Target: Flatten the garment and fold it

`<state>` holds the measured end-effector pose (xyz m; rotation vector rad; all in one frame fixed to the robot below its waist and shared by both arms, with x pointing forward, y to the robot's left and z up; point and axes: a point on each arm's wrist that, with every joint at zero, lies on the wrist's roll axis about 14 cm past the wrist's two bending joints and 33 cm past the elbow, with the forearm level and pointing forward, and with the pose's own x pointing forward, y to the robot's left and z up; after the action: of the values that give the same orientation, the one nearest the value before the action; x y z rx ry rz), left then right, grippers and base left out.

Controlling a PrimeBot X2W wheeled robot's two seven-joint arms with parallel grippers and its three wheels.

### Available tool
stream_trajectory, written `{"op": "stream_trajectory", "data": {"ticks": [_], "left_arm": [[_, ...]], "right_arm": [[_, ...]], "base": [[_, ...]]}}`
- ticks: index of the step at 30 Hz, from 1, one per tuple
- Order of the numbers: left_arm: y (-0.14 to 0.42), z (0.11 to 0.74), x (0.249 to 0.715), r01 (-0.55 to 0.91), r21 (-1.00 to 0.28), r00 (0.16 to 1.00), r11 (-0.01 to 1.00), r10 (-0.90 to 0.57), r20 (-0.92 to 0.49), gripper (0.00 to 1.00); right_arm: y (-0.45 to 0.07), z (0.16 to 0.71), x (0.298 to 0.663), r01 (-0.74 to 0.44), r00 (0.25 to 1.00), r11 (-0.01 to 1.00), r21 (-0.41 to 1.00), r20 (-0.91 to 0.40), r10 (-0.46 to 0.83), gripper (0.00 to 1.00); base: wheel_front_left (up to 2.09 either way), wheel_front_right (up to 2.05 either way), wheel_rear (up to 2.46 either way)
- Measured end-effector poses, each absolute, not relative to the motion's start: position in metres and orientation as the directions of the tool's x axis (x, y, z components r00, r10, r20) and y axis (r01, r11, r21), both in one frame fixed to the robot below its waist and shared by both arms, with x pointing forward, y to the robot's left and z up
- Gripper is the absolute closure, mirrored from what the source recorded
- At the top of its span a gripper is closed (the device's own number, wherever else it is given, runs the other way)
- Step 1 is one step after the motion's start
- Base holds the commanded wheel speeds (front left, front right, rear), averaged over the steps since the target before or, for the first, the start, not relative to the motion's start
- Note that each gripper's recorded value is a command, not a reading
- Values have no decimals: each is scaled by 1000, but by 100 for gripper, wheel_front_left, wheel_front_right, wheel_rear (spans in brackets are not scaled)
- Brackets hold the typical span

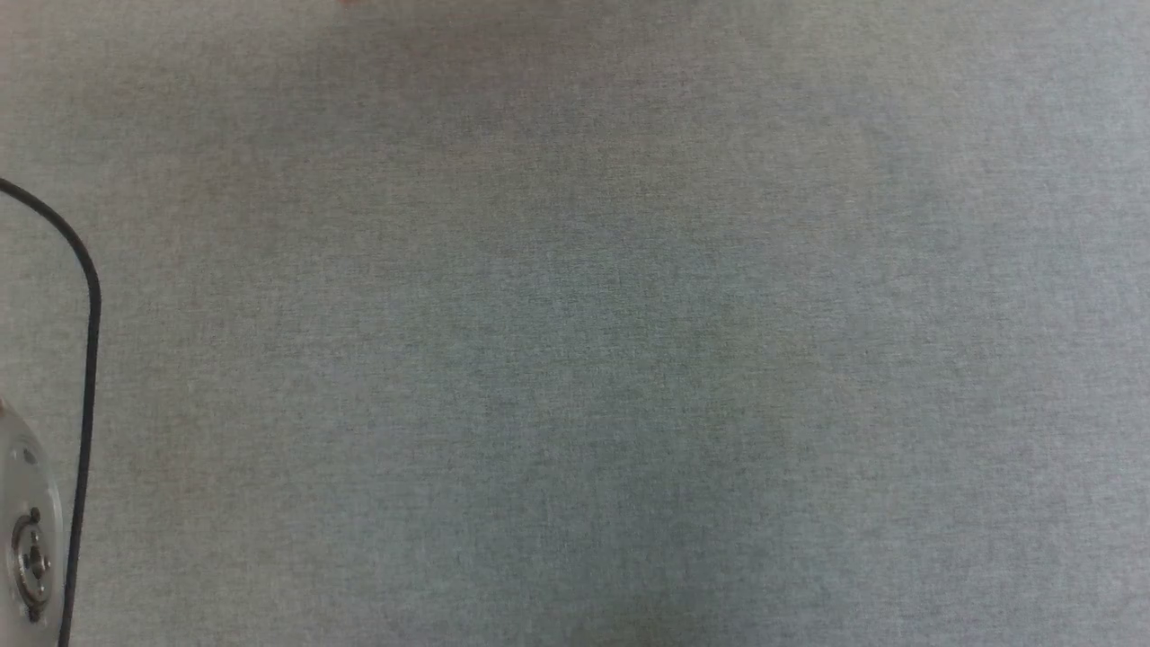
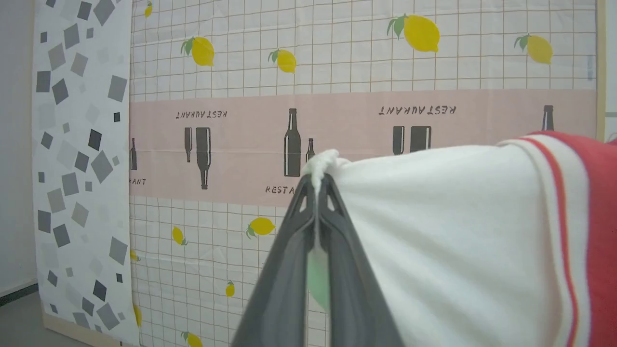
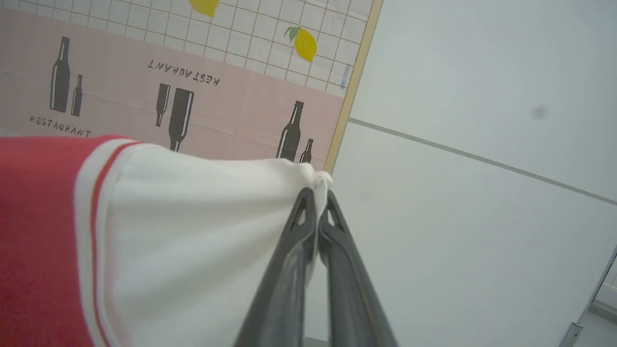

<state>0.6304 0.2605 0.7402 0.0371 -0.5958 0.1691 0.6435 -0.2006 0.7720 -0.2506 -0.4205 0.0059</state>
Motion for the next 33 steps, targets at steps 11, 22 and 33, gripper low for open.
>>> {"op": "stream_trajectory", "data": {"ticks": [11, 22, 33], "left_arm": [[241, 617, 626, -56, 44, 968, 997, 44, 249, 100], [224, 438, 506, -18, -143, 948, 990, -29, -318, 100], [217, 391, 372, -172, -315, 831, 933, -34, -555, 100]], "right_arm": [[-189, 654, 646, -70, 985, 977, -203, 140, 100, 100], [-214, 498, 535, -78, 966, 997, 26, -245, 82, 100], [-234, 436, 384, 103, 871, 980, 168, -492, -7, 100]], "base": [[0, 0, 0], [0, 0, 0], [0, 0, 0]]}}
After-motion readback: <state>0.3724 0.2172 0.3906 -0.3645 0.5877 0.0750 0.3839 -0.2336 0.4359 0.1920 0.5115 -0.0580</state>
